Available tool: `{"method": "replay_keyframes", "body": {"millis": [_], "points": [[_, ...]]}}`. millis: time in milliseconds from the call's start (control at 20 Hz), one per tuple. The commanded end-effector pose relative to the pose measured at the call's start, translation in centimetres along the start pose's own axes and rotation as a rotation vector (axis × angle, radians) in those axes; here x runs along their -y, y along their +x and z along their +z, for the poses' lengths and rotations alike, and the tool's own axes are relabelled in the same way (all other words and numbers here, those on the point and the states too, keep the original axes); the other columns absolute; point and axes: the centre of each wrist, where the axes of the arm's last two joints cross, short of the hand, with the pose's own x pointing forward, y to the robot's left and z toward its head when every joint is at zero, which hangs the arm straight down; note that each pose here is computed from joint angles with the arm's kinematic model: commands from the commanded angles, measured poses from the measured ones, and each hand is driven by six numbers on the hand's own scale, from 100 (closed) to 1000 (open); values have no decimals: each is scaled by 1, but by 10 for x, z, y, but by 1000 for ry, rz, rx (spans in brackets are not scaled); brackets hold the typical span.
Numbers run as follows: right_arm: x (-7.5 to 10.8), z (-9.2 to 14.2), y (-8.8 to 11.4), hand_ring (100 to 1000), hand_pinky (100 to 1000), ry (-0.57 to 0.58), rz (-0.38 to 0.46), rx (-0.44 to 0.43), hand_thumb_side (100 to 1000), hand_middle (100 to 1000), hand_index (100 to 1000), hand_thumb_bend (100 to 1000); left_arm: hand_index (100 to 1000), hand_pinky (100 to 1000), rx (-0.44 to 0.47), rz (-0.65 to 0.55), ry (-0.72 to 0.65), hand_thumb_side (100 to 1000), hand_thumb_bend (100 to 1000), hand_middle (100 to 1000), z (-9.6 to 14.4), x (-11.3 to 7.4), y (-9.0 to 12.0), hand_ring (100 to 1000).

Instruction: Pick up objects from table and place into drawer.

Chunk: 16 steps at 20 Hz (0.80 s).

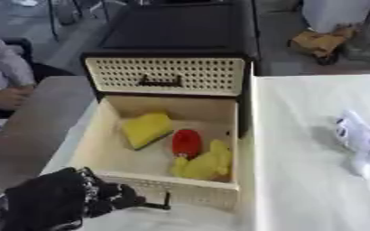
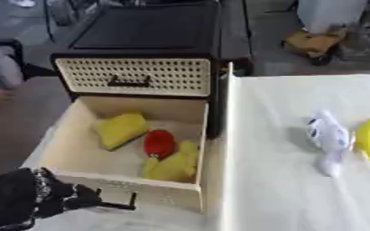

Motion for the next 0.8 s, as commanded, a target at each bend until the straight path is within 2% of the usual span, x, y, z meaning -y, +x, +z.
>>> {"method": "replay_keyframes", "body": {"millis": [50,250,800], "points": [[-1,-8,8,844,726,20,21,24,1000,609,698,270,942,100,-16,11,-25,653,100,735,2,-9,-3,222],[-2,-9,8,844,726,14,19,22,1000,609,698,265,955,100,-32,69,-76,657,100,772,2,-8,-3,216],[-2,-8,6,844,728,-5,16,9,1000,607,696,289,977,100,-81,215,-180,681,100,767,-3,-15,-6,221]]}}
